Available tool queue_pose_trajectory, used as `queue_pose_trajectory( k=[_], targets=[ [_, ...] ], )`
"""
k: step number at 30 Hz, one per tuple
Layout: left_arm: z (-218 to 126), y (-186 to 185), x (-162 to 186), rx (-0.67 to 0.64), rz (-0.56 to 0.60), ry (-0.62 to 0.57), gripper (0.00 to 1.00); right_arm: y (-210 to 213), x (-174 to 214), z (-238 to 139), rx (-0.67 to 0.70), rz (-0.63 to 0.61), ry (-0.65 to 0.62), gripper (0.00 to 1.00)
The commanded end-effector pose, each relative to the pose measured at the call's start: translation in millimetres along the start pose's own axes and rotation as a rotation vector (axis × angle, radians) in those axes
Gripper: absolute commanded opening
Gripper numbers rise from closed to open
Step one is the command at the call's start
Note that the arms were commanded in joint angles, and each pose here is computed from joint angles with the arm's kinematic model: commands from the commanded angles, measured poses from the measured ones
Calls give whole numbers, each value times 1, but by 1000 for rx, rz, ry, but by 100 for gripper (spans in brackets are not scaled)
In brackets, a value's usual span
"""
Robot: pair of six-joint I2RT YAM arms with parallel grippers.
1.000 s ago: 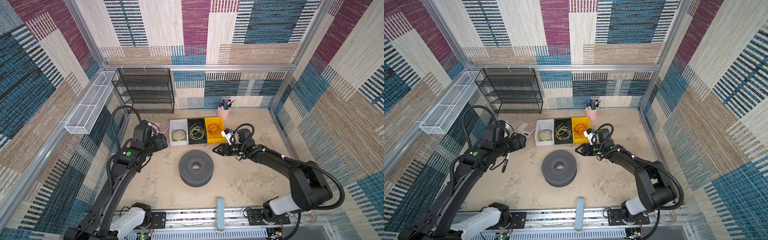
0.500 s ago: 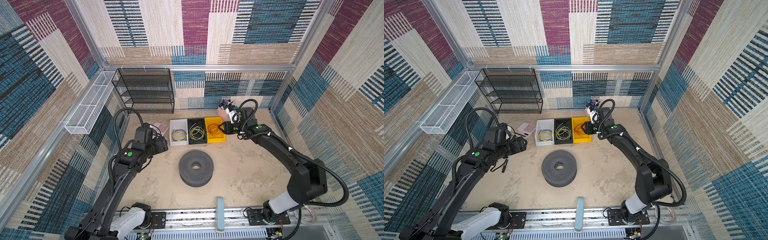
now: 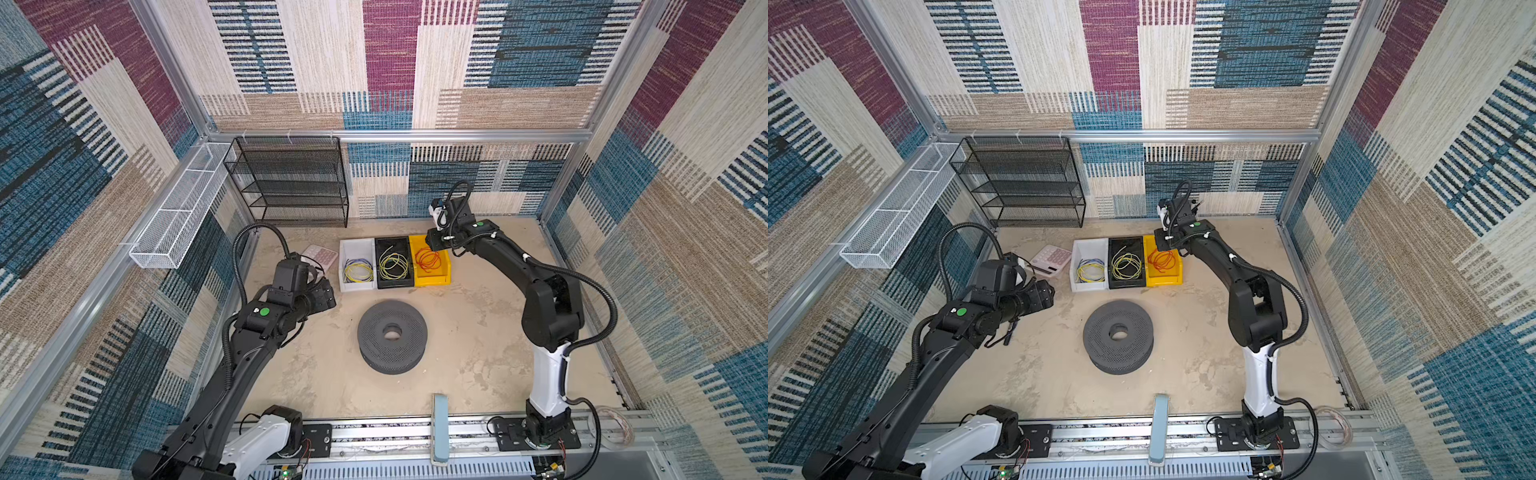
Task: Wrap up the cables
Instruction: 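Release the spool and move the right gripper over the yellow bin, then lower the open right gripper into the yellow bin toward the red wire coil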
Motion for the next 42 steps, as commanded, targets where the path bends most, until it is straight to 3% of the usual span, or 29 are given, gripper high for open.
queue_pose_trajectory(
  k=[1, 5, 26, 42],
  targets=[
    [2, -1, -5, -2, 27, -36, 82, -5, 6, 16, 131, -55, 74, 40],
    [6, 1, -2, -10, 32, -28, 82, -4, 7, 31, 216, -103, 97, 41],
    [13, 0, -3, -13, 25, -33, 83, 0, 22, 62, 335, -242, 208, 56],
    [7, 2, -5, -31, 34, -38, 83, -4, 28, 97, 358, -255, 226, 38]
  ],
)
Point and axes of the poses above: each gripper's point midway between its finger pads, its own z axis out along the fingers, its own y axis along the line the jaws close on, x = y × z, the point moved 8 cm from there along -z, back along the fingers, and after that the axes turned 9 degrees about z, right-handed, at the moved point
